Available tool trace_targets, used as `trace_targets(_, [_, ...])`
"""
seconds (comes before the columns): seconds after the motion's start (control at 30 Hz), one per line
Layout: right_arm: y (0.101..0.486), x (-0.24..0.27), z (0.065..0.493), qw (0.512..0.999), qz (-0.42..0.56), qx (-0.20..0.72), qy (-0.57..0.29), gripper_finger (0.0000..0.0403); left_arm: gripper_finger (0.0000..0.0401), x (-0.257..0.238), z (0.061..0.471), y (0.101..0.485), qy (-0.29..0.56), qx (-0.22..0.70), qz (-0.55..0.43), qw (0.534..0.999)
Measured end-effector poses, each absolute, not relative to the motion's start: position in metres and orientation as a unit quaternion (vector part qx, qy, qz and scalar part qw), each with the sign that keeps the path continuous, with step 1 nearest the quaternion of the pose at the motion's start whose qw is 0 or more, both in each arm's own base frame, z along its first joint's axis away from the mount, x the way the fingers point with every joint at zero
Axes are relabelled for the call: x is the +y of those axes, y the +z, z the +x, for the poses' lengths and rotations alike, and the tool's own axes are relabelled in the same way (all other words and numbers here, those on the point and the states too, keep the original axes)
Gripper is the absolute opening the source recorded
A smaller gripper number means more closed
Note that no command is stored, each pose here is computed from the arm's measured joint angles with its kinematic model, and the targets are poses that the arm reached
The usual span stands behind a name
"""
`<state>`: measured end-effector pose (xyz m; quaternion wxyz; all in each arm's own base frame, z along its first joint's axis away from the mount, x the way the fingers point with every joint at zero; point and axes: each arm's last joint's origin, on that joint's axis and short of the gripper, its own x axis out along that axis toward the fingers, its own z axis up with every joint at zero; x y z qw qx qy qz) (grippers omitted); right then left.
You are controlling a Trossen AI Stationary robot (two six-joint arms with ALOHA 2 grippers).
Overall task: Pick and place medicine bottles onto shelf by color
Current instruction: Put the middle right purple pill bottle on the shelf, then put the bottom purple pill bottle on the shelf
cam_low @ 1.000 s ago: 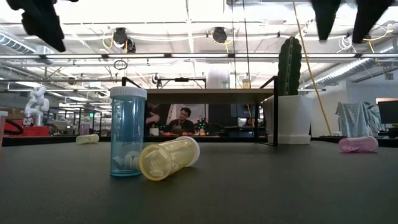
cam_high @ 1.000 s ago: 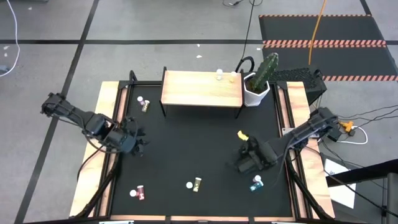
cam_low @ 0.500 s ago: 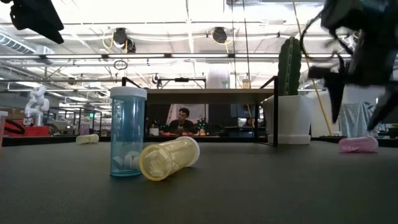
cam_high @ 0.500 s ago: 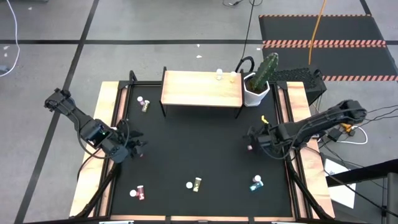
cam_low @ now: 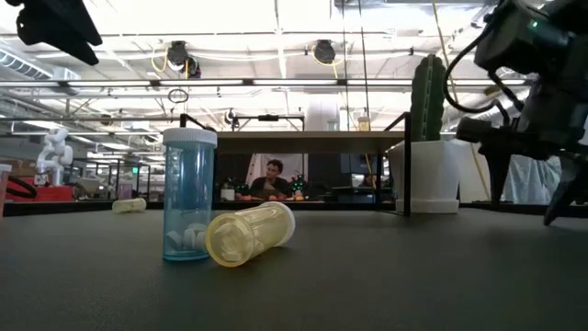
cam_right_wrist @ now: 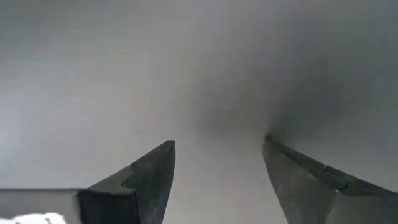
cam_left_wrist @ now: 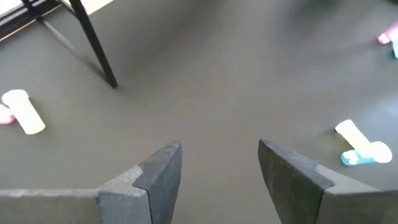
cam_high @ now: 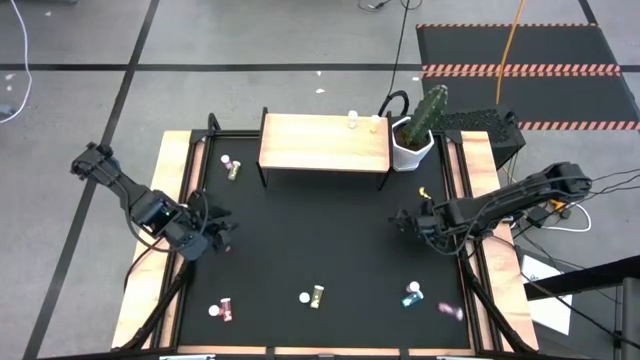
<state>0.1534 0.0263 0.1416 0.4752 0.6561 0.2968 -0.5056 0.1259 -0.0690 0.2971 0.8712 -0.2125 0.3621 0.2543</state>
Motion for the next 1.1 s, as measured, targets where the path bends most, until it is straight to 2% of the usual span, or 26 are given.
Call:
trace_targets(0.13, [0.160,0.030,0.164,0.521,0.631,0.354,-0.452,0.0227,0.0214,-0.066,0.128,0.297,0.261,0.362,-0.207,0.871])
trace_targets(0.3, [0.202,0.047,0.174,0.611,0.550,0.455,-0.344,0.0199,0.0214,-0.059,0.132,0.298,0.272,0.361,-0.190,0.872])
trace_targets(0.53, [0.241,0.082,0.165,0.595,0.503,0.568,-0.267,0.0182,0.0214,-0.054,0.143,0.302,0.259,0.338,-0.176,0.888])
trace_targets(0.6, [0.247,0.093,0.163,0.613,0.462,0.599,-0.229,0.0180,0.0214,-0.055,0.146,0.304,0.251,0.328,-0.176,0.894])
trace_targets(0.67, [0.254,0.106,0.164,0.654,0.407,0.614,-0.173,0.0180,0.0214,-0.055,0.150,0.305,0.244,0.321,-0.172,0.899])
trace_targets(0.87, [0.254,0.138,0.164,0.733,0.230,0.639,-0.048,0.0180,0.0214,-0.058,0.157,0.303,0.246,0.321,-0.171,0.898])
trace_targets(1.1, [0.236,0.151,0.155,0.724,0.175,0.667,-0.023,0.0181,0.0214,-0.061,0.176,0.298,0.258,0.304,-0.194,0.896])
